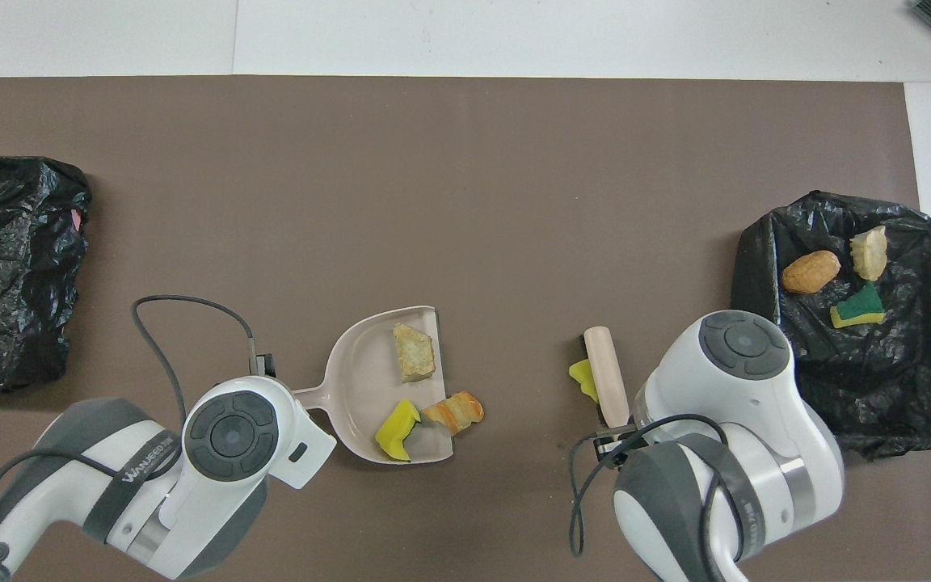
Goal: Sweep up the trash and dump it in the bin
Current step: 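Sweep the chunks near the bag toward the dustpan with the right gripper, then brush the remaining chunks and sponge into the dustpan with the right gripper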
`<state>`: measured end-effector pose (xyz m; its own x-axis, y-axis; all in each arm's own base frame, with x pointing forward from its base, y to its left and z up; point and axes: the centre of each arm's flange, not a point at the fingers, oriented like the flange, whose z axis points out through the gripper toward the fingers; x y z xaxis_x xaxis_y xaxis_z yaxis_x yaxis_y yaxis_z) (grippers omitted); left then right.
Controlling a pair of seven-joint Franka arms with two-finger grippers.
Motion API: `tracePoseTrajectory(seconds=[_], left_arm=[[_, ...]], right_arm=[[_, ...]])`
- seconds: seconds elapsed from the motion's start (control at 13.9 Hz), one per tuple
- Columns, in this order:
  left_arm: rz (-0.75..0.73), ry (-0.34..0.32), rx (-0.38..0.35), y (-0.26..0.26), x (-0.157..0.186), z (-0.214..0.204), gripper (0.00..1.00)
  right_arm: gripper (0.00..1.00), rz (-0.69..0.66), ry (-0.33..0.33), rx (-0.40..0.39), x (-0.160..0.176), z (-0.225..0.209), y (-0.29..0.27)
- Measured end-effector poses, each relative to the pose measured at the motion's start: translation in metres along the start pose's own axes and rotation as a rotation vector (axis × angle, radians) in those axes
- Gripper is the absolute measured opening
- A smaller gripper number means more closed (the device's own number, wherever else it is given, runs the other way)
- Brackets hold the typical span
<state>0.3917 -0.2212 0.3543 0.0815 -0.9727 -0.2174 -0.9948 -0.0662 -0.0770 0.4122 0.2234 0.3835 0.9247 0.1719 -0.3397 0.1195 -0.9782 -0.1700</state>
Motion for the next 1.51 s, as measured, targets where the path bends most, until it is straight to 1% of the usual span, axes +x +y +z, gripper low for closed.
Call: tracePoseTrajectory(seconds=[0.22,0.43,0.5,0.57,0.72,0.79,0.93,1.08,1.15,1.36,1.51], left_arm=[[-0.001,0.0,0.0,0.0,0.0,0.0,0.33],[0.006,0.007,0.004,-0.001,0.005,0.003,0.33],[0.005,0.014,0.006,-0.002,0.008,0.002,0.33],[0.002,0.021,0.006,-0.003,0.011,0.002,0.33],[-0.006,0.035,0.005,-0.005,0.016,0.002,0.33],[-0.008,0.045,0.01,-0.007,0.018,0.002,0.33],[-0.012,0.059,0.017,-0.01,0.021,0.002,0.33],[-0.015,0.063,0.017,-0.011,0.022,0.002,0.33],[-0.015,0.063,0.017,-0.011,0.022,0.002,0.33],[-0.016,0.065,0.018,-0.011,0.022,0.002,0.33],[-0.016,0.065,0.018,-0.011,0.022,0.002,0.33]], right_arm=[[0.26,0.003,0.029,0.063,0.02,-0.021,-0.016],[0.26,0.027,0.047,0.069,0.035,-0.038,-0.025],[0.26,0.03,0.049,0.058,0.037,-0.041,-0.025],[0.26,0.023,0.052,0.026,0.038,-0.043,-0.023],[0.26,0.007,0.044,-0.066,0.037,-0.038,-0.014],[0.26,0.002,0.039,-0.096,0.037,-0.034,-0.011],[0.26,0.011,0.026,-0.12,0.035,-0.021,-0.006],[0.26,0.031,0.03,-0.126,0.033,-0.007,-0.017],[0.26,0.042,0.032,-0.115,0.03,0.001,-0.029],[0.26,0.077,0.015,0.014,0.021,0.015,-0.067],[0.26,0.102,0.006,0.083,0.016,0.016,-0.086]])
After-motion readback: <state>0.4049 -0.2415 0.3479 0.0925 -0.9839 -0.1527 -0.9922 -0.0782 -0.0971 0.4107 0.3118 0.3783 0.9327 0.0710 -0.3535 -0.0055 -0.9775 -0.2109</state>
